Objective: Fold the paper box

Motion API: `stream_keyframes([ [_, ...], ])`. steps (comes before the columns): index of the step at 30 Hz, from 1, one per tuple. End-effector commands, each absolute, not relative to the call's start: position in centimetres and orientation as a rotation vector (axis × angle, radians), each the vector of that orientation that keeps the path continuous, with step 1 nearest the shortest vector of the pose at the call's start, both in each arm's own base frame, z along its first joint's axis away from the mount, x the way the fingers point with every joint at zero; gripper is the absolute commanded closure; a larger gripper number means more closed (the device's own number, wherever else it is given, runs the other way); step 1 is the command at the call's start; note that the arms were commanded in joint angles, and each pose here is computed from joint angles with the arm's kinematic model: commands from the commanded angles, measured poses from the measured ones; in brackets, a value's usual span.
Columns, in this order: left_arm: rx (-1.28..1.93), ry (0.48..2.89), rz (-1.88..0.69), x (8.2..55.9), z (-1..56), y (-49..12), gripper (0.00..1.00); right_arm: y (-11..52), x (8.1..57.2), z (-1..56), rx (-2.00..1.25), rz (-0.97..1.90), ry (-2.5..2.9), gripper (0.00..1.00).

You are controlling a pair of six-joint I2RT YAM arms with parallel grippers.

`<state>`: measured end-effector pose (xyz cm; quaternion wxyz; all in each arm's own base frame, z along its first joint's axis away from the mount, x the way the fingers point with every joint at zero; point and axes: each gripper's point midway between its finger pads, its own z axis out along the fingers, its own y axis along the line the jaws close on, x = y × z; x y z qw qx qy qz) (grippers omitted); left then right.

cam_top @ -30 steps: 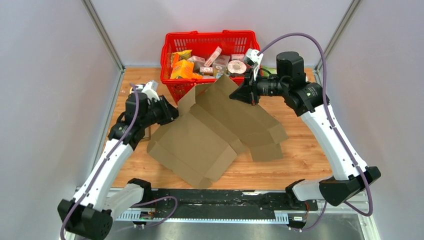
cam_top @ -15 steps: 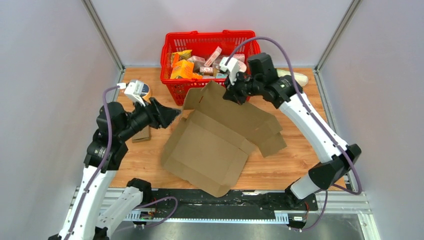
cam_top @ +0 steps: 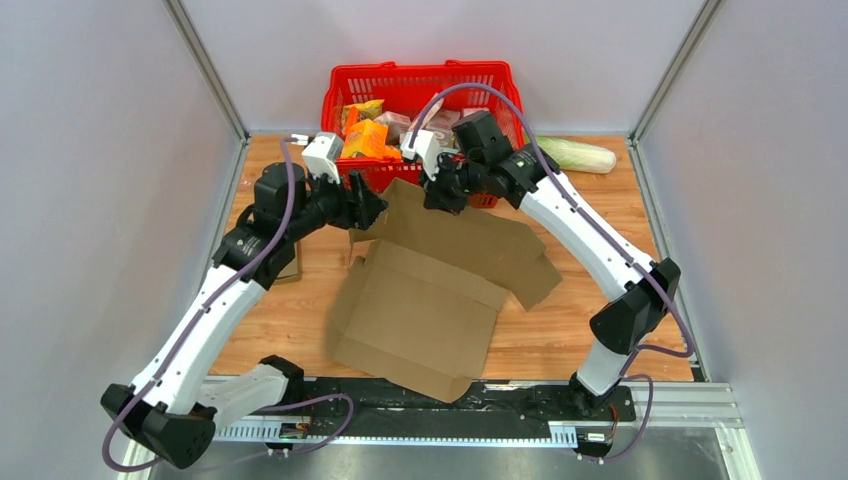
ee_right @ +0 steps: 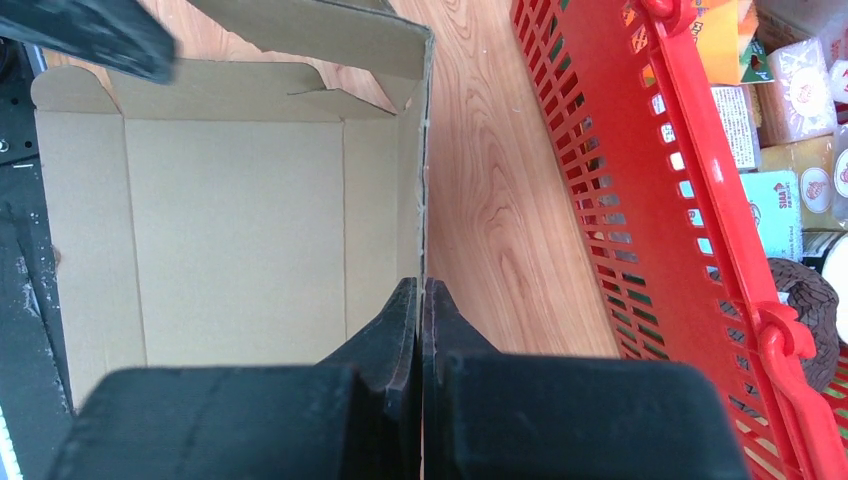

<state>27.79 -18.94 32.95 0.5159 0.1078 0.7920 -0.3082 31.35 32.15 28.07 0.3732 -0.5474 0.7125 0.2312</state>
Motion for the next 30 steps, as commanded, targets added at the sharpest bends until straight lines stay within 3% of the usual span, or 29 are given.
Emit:
stream_keyframes([
  [1,0.303,1.853,-0.664,29.2,33.8,-18.7,0.27,33.1,31.5,30.3,-1.430,0.593,1.724,1.00],
  [7,0.326,1.872,-0.602,30.4,32.7,-18.7,0.34,34.0,31.3,29.6,-1.463,0.610,1.718,1.00],
  [10,0.334,1.888,-0.571,30.6,32.1,-18.6,0.44,34.3,31.4,29.1,-1.474,0.597,1.731,1.00],
  [16,0.313,1.942,-0.502,31.1,29.6,-17.9,0.68,34.7,31.8,29.0,-1.484,0.578,1.719,1.00],
  [17,0.313,1.961,-0.488,31.1,28.8,-17.8,0.79,34.8,31.9,28.8,-1.490,0.560,1.719,1.00],
  [20,0.294,1.999,-0.446,31.3,26.9,-17.4,0.93,34.8,32.7,28.4,-1.481,0.499,1.730,0.99],
  [23,0.252,2.004,-0.464,31.0,25.7,-17.4,1.00,34.5,34.3,27.9,-1.383,0.414,1.780,0.79],
  [24,0.187,1.996,-0.449,31.4,25.7,-17.0,1.00,34.5,34.3,28.1,-1.316,0.426,1.822,0.60],
  [25,0.159,1.985,-0.454,31.2,25.8,-16.8,1.00,34.2,34.3,28.5,-1.249,0.420,1.855,0.54],
  [26,0.147,1.999,-0.452,30.9,24.6,-16.6,1.00,33.4,34.9,29.0,-1.149,0.350,1.893,0.49],
  [27,0.112,1.972,-0.458,31.1,24.9,-16.5,1.00,32.7,34.1,30.5,-0.997,0.379,1.943,0.35],
  [30,0.037,1.938,-0.477,30.6,24.4,-16.0,1.00,29.7,32.7,31.3,-0.585,0.379,2.126,0.16],
])
